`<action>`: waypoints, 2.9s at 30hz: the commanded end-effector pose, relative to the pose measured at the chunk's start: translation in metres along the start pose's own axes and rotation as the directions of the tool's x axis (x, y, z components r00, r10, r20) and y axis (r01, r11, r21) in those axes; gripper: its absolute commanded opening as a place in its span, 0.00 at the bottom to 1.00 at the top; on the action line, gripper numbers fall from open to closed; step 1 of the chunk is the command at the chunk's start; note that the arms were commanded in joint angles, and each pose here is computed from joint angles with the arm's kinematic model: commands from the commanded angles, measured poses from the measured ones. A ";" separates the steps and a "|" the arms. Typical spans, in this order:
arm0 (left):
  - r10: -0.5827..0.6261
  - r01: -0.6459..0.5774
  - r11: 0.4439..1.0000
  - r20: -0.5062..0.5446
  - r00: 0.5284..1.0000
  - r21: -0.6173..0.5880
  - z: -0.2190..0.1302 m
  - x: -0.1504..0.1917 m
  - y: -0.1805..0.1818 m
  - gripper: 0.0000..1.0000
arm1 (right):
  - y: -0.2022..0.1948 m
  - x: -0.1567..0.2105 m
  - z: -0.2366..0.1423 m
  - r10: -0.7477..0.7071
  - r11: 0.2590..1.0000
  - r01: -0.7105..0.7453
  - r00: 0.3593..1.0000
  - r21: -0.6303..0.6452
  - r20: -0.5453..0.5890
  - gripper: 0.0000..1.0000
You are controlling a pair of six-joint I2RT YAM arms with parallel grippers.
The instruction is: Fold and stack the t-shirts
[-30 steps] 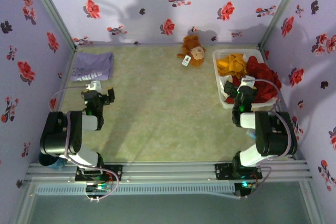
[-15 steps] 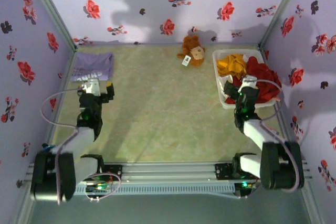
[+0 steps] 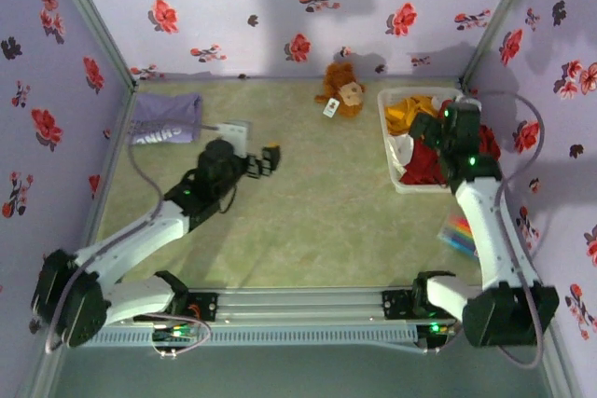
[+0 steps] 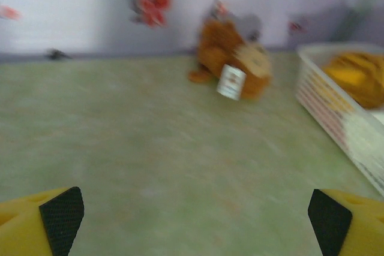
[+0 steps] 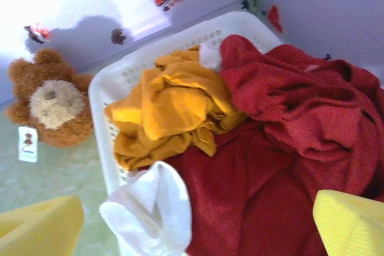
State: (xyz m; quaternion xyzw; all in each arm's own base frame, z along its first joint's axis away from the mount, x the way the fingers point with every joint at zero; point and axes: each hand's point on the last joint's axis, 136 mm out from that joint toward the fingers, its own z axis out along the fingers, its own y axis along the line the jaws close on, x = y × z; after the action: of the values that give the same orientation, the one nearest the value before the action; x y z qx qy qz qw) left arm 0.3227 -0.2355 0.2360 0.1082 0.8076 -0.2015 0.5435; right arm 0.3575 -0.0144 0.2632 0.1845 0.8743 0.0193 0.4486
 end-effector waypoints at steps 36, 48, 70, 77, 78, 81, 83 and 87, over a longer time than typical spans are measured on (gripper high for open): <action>-0.055 0.110 0.959 -0.209 0.976 0.260 0.092 0.010 -0.160 0.99 | 0.029 0.027 0.182 -0.197 0.975 0.222 0.827 -0.015 -0.526 0.05; -0.109 0.171 0.953 -0.245 0.963 0.250 0.071 0.001 -0.146 0.99 | 0.079 -0.062 0.066 -0.172 0.985 0.165 0.973 -0.055 -0.152 0.00; -0.435 0.450 0.893 -0.231 0.870 0.012 -0.013 -0.047 0.033 0.99 | 0.209 -0.206 -0.263 -0.063 0.748 0.466 0.759 -0.473 0.648 0.00; -0.481 0.470 0.877 -0.195 0.855 -0.103 -0.059 -0.041 0.093 0.99 | 0.239 -0.192 -0.318 0.015 0.623 0.490 0.772 -0.610 0.635 0.00; -0.490 0.475 0.872 -0.191 0.851 -0.118 -0.064 -0.039 0.100 0.99 | 0.242 -0.184 -0.312 0.012 0.618 0.469 0.797 -0.631 0.604 0.00; -0.512 0.490 0.858 -0.184 0.839 -0.155 -0.079 -0.032 0.116 0.99 | 0.250 -0.140 -0.265 -0.060 0.671 0.386 0.879 -0.633 0.472 0.00; -0.507 0.479 0.860 -0.194 0.840 -0.176 -0.086 -0.023 0.123 0.99 | 0.246 -0.092 -0.207 -0.110 0.755 0.288 0.941 -0.589 0.320 0.00; -0.485 0.444 0.873 -0.248 0.839 -0.204 -0.092 0.001 0.126 0.99 | 0.222 0.011 -0.104 -0.173 0.877 0.180 0.983 -0.446 0.055 0.04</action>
State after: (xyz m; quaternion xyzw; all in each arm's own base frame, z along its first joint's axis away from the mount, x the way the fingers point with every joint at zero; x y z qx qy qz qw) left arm 0.3136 -0.0808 0.2611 -0.1256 0.8713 -0.2619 0.3956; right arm 0.3193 0.2180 0.4534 -0.0845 0.7914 0.2305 0.5598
